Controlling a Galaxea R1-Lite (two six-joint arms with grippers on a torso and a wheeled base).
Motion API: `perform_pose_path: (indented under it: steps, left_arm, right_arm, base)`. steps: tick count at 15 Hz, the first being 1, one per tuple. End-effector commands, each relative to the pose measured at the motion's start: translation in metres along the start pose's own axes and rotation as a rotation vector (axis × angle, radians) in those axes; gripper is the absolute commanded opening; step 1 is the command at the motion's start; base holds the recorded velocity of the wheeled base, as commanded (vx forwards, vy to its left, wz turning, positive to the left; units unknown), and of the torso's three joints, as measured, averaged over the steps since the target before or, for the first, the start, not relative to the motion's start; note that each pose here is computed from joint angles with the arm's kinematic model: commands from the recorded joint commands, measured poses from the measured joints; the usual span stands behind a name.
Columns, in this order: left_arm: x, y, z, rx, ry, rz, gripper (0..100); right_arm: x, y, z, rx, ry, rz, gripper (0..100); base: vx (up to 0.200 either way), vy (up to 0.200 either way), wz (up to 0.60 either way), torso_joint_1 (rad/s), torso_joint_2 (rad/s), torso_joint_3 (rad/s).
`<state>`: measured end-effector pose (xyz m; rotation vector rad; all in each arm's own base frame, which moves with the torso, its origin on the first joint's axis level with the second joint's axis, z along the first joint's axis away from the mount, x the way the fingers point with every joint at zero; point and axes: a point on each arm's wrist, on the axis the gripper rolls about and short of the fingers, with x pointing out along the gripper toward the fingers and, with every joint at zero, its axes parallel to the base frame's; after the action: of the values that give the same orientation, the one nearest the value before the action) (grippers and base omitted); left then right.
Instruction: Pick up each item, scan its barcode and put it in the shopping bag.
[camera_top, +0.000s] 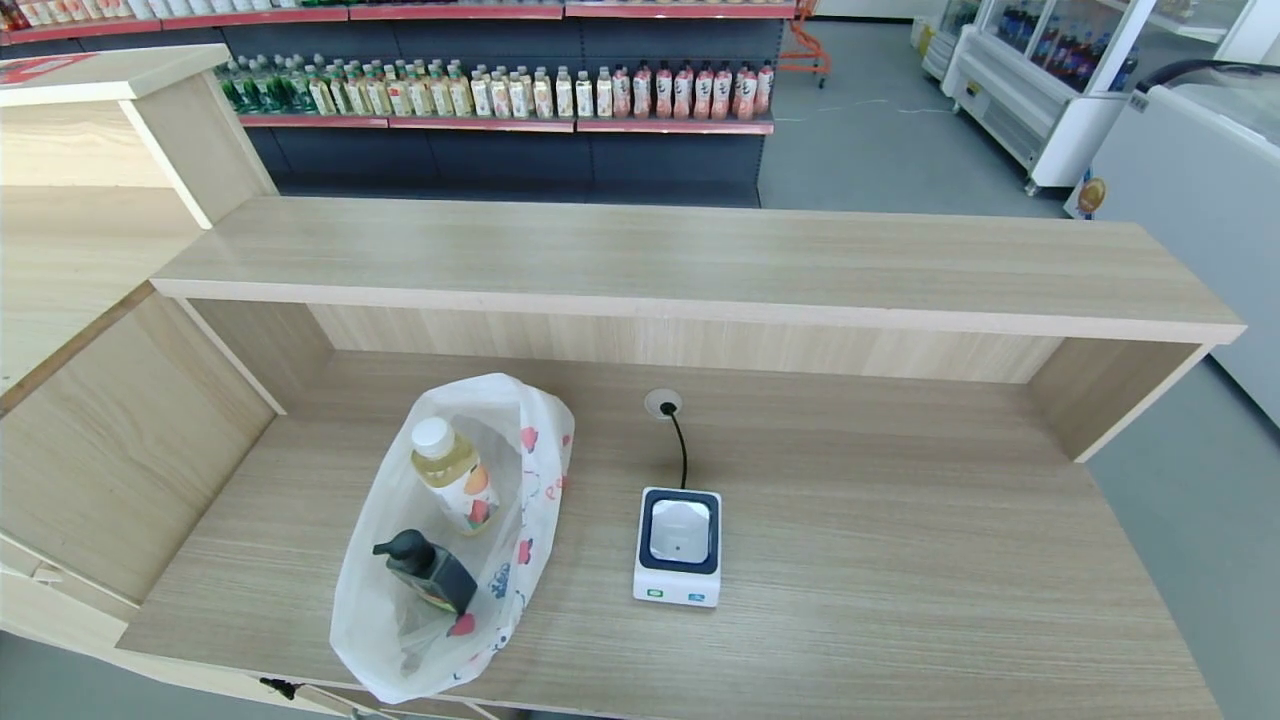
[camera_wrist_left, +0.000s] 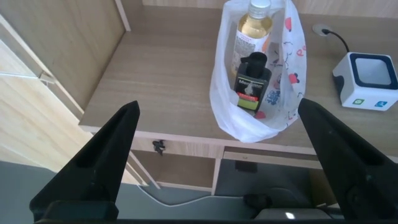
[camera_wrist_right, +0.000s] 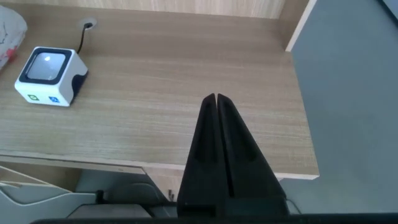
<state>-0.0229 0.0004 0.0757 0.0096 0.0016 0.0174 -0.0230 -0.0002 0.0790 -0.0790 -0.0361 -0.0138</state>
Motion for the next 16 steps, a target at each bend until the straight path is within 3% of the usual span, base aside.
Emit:
perform_pose_path:
  steps: [1, 16]
  left_arm:
    - [0.0000, 0.0000, -0.0001, 0.000, 0.000, 0.001, 100]
    - [0.0000, 0.0000, -0.0001, 0.000, 0.000, 0.001, 100]
  right_arm:
    - [0.0002, 0.0001, -0.0001, -0.005, 0.003, 0.002, 0]
    - [0.0001, 0.0005, -0.0019, 0.004, 0.020, 0.015, 0]
  base:
    - [0.000, 0.000, 0.00, 0.000, 0.00, 0.000]
    - [0.000, 0.000, 0.00, 0.000, 0.00, 0.000]
